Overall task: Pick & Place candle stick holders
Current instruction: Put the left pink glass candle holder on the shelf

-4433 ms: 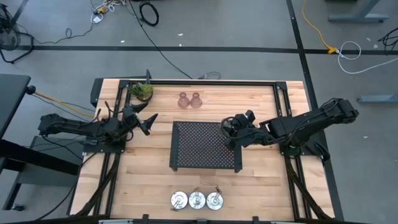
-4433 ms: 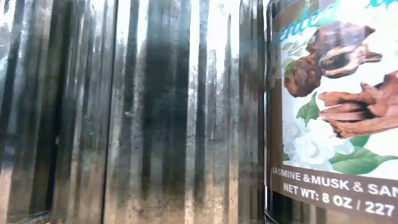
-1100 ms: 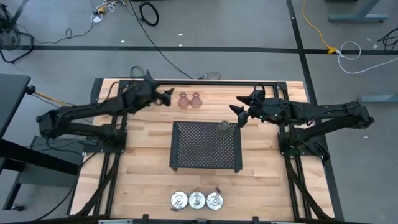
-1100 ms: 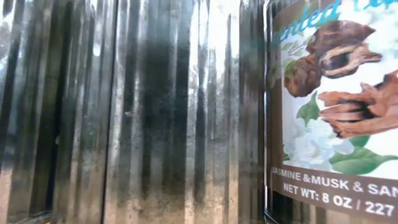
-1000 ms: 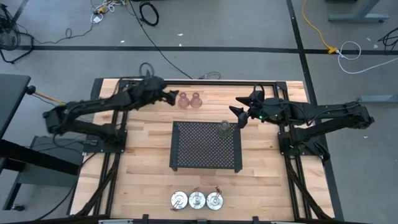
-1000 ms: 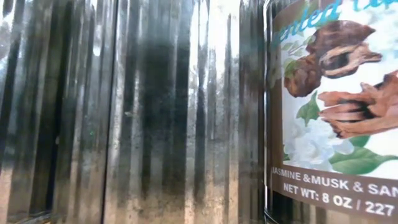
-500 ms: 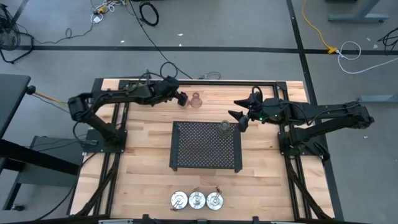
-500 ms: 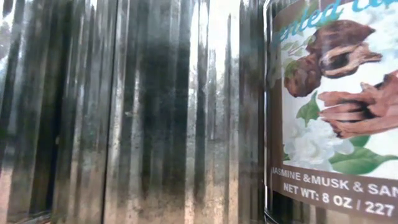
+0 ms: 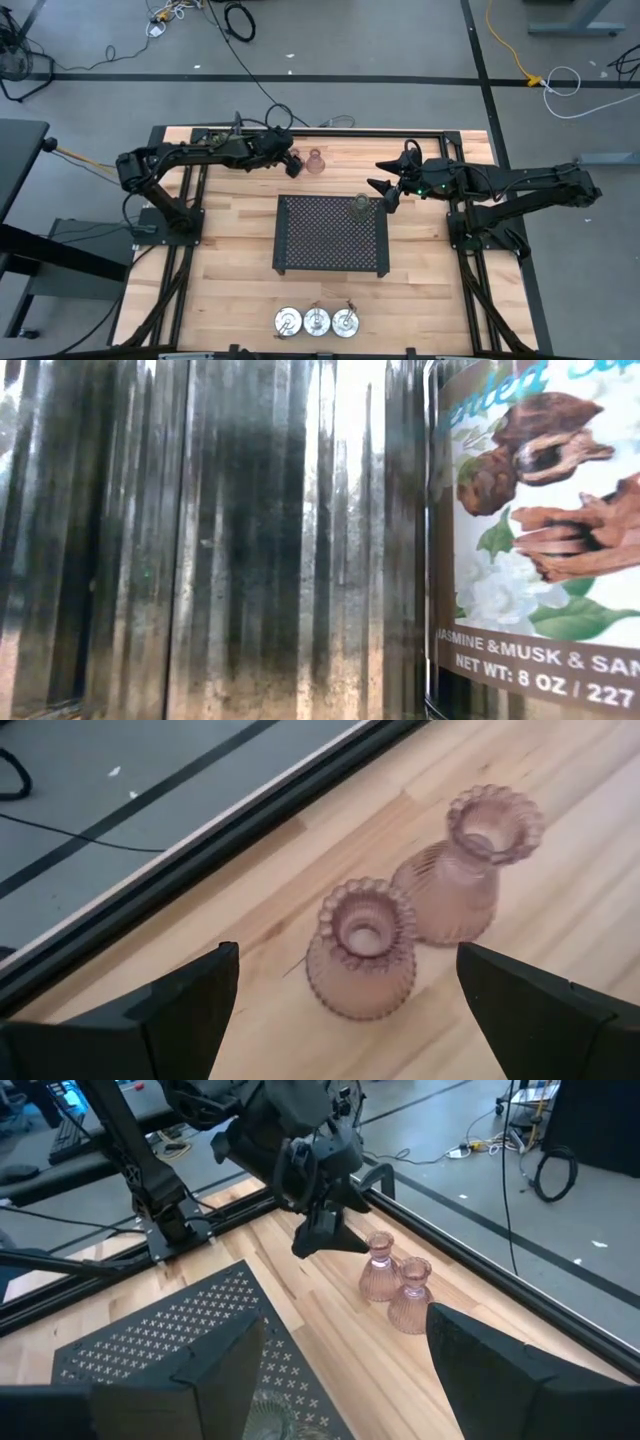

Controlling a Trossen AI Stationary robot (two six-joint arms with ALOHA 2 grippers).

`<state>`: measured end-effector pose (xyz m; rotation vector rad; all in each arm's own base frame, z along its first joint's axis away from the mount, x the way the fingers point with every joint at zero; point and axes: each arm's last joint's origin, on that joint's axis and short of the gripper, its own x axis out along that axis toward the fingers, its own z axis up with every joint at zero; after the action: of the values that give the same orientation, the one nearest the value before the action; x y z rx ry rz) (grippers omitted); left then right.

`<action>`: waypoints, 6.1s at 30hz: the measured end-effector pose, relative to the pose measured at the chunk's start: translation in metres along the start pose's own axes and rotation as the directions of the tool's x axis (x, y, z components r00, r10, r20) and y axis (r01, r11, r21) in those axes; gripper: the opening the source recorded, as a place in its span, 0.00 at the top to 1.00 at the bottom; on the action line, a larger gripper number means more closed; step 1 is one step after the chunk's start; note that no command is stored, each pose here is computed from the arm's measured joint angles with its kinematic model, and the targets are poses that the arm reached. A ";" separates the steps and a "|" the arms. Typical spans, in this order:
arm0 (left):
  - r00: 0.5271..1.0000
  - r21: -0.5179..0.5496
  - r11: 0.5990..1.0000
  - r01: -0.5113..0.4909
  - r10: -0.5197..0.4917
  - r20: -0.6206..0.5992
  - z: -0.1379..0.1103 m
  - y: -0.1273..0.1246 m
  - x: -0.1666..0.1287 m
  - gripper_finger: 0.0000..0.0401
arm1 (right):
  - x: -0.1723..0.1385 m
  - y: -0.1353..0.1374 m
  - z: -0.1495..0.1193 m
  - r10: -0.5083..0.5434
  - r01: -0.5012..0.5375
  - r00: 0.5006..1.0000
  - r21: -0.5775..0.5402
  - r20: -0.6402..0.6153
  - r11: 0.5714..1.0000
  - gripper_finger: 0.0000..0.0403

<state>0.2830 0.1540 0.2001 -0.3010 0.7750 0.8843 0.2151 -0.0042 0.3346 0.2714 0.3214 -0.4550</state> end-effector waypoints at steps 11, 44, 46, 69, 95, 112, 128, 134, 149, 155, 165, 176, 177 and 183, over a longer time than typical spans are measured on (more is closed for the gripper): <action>0.998 0.026 0.998 -0.059 0.060 -0.037 -0.008 -0.002 0.015 0.07 | 0.000 0.000 0.000 0.000 0.000 1.000 0.023 0.001 1.000 0.31; 0.999 0.027 1.000 -0.010 0.012 -0.050 -0.021 -0.015 0.053 0.68 | 0.000 0.001 0.000 0.033 -0.033 0.999 0.038 -0.014 0.999 0.31; 0.997 0.033 0.999 0.019 -0.016 -0.082 -0.025 -0.016 0.054 0.87 | 0.000 0.001 0.000 0.033 -0.032 0.999 0.038 -0.014 0.999 0.31; 0.993 0.034 0.997 0.063 -0.059 -0.106 -0.026 -0.018 0.053 0.66 | 0.000 0.001 0.000 0.030 -0.029 0.999 0.037 -0.013 0.999 0.31; 0.998 -0.064 0.998 -0.002 0.006 0.067 -0.008 -0.010 0.059 0.34 | 0.000 0.001 0.000 0.030 -0.029 0.999 0.036 -0.013 0.999 0.31; 0.990 -0.048 0.999 -0.020 0.027 0.139 -0.007 -0.010 0.076 0.34 | 0.000 0.001 0.000 0.023 -0.023 1.000 0.035 -0.009 0.999 0.31; 0.993 -0.040 0.996 0.075 -0.071 0.098 -0.005 0.005 0.081 0.67 | 0.000 0.000 0.000 0.016 -0.016 1.000 0.035 -0.006 0.999 0.31; 0.992 -0.008 0.996 0.085 -0.084 0.092 -0.005 0.005 0.081 0.67 | 0.000 0.000 0.000 0.016 -0.015 1.000 0.035 -0.006 0.999 0.31; 0.996 0.114 0.990 0.083 -0.087 0.029 -0.002 0.005 0.050 0.67 | 0.000 -0.001 0.001 -0.025 0.025 1.000 0.028 0.010 0.999 0.31; 0.996 0.133 0.988 0.074 -0.080 0.040 0.008 0.012 0.016 0.67 | 0.001 -0.003 0.001 -0.045 0.044 0.999 0.030 0.016 0.999 0.31; 0.963 0.135 0.970 0.201 -0.221 0.154 0.022 0.010 -0.079 0.67 | 0.004 -0.010 0.004 -0.076 0.075 0.997 0.045 0.027 0.996 0.31; 0.895 0.265 0.896 0.355 -0.408 0.179 0.048 -0.047 -0.176 0.67 | 0.006 -0.017 0.007 -0.110 0.108 0.993 0.053 0.036 0.993 0.31; 0.895 0.273 0.890 0.365 -0.416 0.163 0.045 -0.054 -0.176 0.67 | 0.006 -0.018 0.007 -0.111 0.109 0.993 0.053 0.036 0.993 0.31; 0.865 0.275 0.843 0.463 -0.497 0.066 0.025 -0.094 -0.163 0.67 | 0.006 -0.017 0.007 -0.110 0.108 0.993 0.054 0.038 0.993 0.31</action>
<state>0.3055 0.0148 0.3277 -0.1951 0.6344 0.3181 0.2141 -0.0241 0.3359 0.2955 0.2855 -0.5767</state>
